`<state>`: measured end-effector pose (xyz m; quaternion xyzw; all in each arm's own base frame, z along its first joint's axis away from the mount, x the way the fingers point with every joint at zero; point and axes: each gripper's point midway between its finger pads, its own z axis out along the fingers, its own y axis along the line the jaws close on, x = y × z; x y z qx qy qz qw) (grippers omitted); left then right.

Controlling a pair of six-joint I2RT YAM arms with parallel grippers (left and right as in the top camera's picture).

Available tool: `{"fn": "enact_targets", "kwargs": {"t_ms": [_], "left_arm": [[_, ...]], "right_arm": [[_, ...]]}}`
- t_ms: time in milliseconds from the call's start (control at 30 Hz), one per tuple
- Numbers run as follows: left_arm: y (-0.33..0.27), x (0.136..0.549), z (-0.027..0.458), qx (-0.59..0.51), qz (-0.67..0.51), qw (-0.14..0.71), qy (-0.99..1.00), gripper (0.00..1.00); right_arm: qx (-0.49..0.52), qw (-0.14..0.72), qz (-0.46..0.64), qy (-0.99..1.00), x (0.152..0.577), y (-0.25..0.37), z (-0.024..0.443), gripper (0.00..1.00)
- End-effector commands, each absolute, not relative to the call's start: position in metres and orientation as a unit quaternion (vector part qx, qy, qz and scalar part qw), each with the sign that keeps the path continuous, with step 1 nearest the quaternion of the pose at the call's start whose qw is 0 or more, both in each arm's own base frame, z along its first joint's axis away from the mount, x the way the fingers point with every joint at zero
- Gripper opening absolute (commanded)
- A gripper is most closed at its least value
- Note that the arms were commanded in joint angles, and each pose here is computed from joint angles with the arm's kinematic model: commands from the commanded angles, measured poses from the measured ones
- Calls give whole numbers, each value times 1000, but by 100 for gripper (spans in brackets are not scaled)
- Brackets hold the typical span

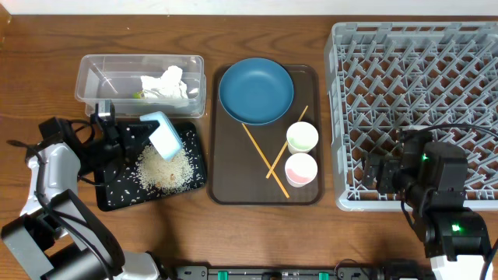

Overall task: Sort waste into correct bins and load items into the dishwasher rack
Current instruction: 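Tip the rice bowl over the black tray to pour out the rice, then return the empty bowl to the brown tray with the left gripper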

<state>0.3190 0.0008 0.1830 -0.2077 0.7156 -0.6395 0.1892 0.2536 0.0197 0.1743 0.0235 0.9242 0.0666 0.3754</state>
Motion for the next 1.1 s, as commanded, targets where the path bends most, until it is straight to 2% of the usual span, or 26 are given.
{"fn": "enact_targets", "kwargs": {"t_ms": [0,100,267,467,867,1067], "left_arm": [[3,319,175,-229,-633,174,719,6],[1,319,190,-210,-662,189,695,6],[2,319,177,-230,-637,171,715,6],[-30,317,178,-177,-615,157,752,6],[-152,306,129,36,-401,112,908,6],[-173,303,94,73,-235,131,960,6]], "right_arm": [[22,384,72,920,255,23,184,99],[22,384,72,920,255,23,184,99],[22,384,72,920,255,23,184,99],[22,384,72,920,255,23,184,99],[22,384,72,920,255,23,184,99],[22,384,72,920,255,23,184,99]]}}
